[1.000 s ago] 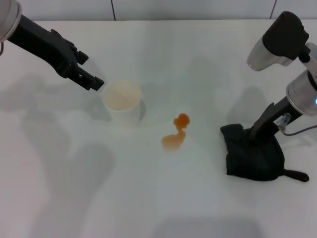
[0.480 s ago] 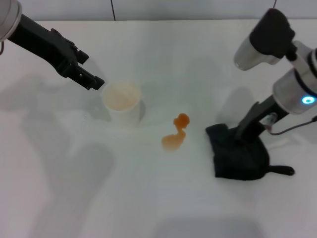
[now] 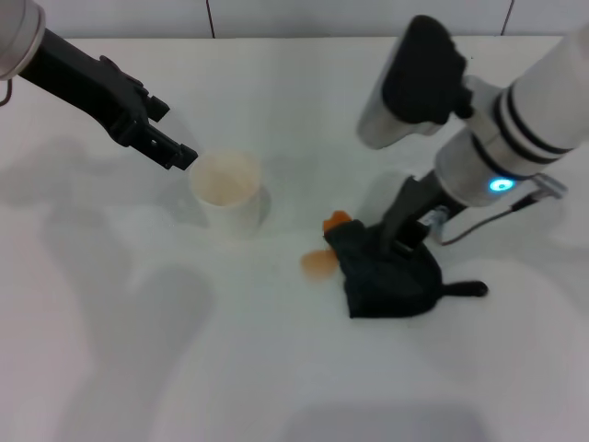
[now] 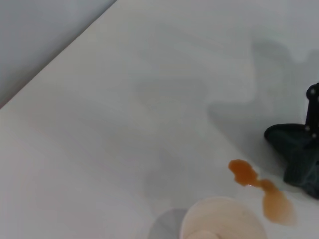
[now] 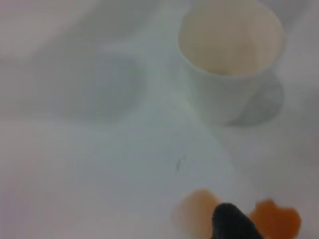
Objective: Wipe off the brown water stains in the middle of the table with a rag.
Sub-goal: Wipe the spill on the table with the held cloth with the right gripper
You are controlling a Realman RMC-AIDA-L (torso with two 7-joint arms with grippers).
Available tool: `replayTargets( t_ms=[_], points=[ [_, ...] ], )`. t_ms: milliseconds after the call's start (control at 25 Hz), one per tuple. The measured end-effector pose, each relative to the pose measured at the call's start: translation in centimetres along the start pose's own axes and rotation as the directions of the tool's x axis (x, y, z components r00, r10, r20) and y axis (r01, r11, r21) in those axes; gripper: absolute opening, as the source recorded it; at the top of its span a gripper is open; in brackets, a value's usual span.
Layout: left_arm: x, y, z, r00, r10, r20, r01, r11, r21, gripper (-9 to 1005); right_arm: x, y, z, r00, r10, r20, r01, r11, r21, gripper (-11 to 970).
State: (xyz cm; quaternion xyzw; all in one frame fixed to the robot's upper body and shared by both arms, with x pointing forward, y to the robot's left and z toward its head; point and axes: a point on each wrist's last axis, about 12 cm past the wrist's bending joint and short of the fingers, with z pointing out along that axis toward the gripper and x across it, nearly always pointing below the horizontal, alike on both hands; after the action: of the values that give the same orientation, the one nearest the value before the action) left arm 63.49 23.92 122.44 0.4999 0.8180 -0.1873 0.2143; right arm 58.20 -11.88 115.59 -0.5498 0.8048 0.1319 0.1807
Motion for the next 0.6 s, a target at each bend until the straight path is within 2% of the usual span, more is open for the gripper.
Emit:
replayTargets(
  t_ms=[360,600],
  points=[
    [-0.1,0.0,0.1,1.0,0.003,0.0,-0.003,1.0,-0.003,892,-1.6,1.8,3.0,0.979,-0.203,0.034,0.199,0.975,0.096,79],
    [-0.1,0.1,0.1,1.0,0.004,0.001,-0.004,1.0,-0.009,892,-1.8,4.2,4.4,0.906,-0.423,0.002,0.421,0.903,0.085,78]
  ],
)
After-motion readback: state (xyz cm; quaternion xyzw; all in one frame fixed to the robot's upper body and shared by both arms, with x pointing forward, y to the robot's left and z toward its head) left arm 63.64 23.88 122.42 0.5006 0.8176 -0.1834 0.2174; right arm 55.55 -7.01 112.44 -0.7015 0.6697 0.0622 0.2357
